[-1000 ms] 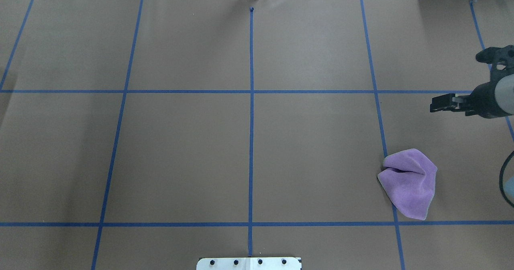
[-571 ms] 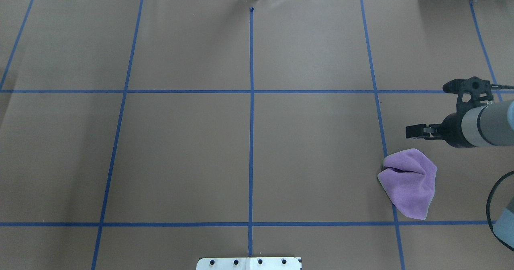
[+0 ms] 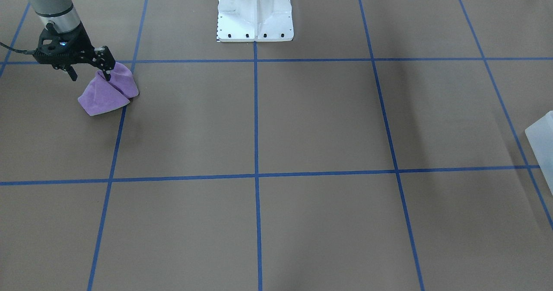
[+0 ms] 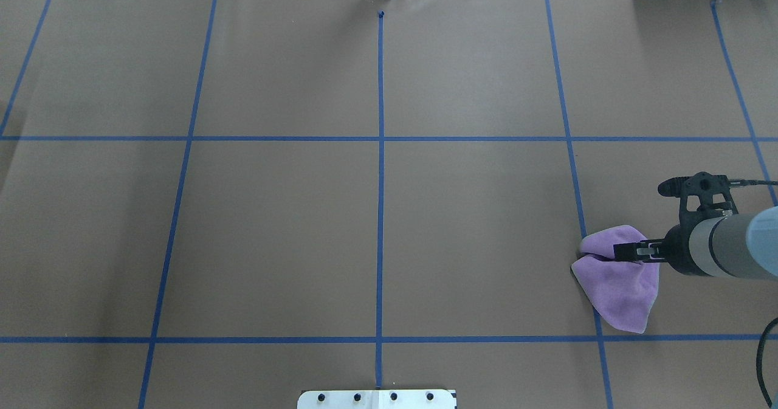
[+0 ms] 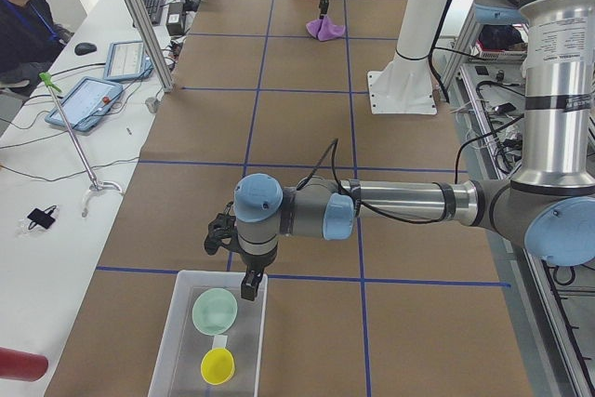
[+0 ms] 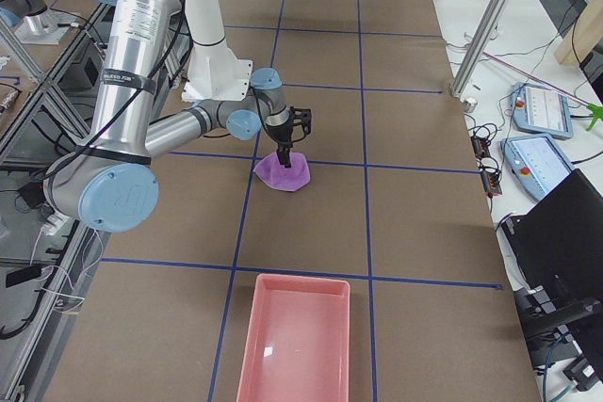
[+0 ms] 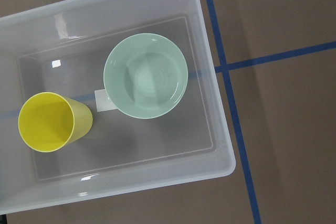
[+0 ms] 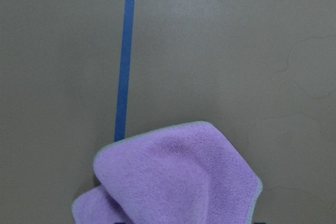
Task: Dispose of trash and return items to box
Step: 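Grasp the purple cloth with the right gripper and lift it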
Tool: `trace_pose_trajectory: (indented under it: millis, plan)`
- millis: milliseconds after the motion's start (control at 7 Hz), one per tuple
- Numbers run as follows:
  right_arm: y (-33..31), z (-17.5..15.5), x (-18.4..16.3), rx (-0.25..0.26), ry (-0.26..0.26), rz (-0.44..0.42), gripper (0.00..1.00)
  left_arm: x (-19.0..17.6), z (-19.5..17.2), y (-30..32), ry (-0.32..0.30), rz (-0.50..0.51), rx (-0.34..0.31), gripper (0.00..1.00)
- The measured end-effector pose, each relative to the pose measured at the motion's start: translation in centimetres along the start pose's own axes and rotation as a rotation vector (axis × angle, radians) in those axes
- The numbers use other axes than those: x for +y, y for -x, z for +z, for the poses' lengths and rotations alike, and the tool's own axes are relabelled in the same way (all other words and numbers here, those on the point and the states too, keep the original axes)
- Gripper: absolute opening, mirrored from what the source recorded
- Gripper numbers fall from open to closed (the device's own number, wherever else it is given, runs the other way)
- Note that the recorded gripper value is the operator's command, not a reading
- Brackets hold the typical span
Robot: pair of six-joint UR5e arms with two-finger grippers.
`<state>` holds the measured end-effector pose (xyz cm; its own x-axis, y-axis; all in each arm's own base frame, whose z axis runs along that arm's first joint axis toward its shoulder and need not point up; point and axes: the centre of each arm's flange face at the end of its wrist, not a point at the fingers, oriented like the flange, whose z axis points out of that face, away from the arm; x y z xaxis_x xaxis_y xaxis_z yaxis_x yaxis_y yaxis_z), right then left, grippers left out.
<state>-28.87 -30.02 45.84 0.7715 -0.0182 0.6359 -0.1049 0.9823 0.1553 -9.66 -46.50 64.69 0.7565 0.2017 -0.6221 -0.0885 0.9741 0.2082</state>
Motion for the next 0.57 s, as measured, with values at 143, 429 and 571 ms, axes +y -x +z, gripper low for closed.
trace_pose_trajectory:
  millis: [143, 429, 571]
  plan:
    - [0.39, 0.14, 0.71, 0.000, 0.007, 0.011, 0.00, -0.02, -0.01, -0.03, 0.000, 0.001, 0.000, 0.98]
    - [1.06, -0.08, 1.25, -0.005, 0.001, 0.031, 0.00, -0.10, -0.04, -0.09, -0.001, 0.003, -0.001, 0.98]
    - [1.09, -0.14, 1.22, -0.003, -0.007, 0.034, 0.00, -0.12, -0.04, -0.09, -0.001, 0.003, -0.001, 0.98]
